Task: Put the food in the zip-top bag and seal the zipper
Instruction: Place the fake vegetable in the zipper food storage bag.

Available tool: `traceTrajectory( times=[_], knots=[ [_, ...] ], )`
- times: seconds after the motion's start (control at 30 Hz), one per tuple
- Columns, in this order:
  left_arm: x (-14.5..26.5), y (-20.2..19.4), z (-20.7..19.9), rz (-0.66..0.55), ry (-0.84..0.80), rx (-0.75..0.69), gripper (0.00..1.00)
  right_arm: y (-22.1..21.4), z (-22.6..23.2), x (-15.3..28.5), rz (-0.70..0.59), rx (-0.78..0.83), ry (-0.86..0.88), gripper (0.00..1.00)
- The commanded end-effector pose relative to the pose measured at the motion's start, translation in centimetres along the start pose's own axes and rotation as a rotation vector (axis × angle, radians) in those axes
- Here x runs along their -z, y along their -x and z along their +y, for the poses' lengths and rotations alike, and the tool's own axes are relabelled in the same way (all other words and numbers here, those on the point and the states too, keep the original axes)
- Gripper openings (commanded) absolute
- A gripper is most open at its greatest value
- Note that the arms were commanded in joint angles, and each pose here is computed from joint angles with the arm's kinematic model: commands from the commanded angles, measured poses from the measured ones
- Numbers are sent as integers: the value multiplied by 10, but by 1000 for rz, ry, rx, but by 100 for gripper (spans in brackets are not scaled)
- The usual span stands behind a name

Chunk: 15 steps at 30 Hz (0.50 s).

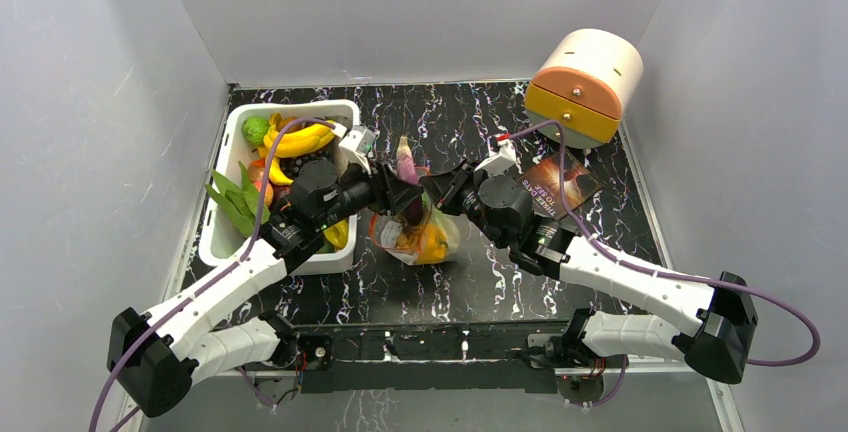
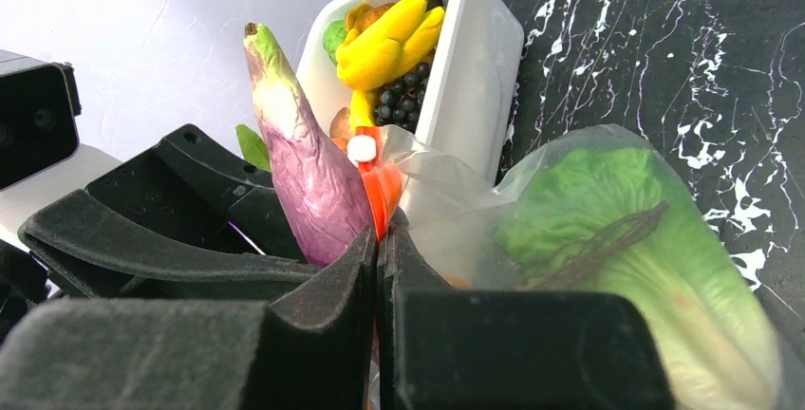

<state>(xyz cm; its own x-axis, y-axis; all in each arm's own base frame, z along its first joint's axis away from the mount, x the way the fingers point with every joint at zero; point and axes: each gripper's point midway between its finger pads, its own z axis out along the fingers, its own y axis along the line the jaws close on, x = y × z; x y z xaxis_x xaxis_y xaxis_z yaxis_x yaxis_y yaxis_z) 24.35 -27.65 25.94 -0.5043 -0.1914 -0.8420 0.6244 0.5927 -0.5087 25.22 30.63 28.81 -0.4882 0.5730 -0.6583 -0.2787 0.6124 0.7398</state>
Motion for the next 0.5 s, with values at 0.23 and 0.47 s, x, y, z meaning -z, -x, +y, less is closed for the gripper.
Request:
traceTrajectory(
  times=[0.23, 0.47],
  knots=[
    [9, 28, -12, -120, 6, -1, 64, 38, 48, 10, -98, -93, 153, 0],
    [20, 33, -7, -110, 70, 1, 66, 36, 47, 12, -93, -90, 158, 0]
  ],
)
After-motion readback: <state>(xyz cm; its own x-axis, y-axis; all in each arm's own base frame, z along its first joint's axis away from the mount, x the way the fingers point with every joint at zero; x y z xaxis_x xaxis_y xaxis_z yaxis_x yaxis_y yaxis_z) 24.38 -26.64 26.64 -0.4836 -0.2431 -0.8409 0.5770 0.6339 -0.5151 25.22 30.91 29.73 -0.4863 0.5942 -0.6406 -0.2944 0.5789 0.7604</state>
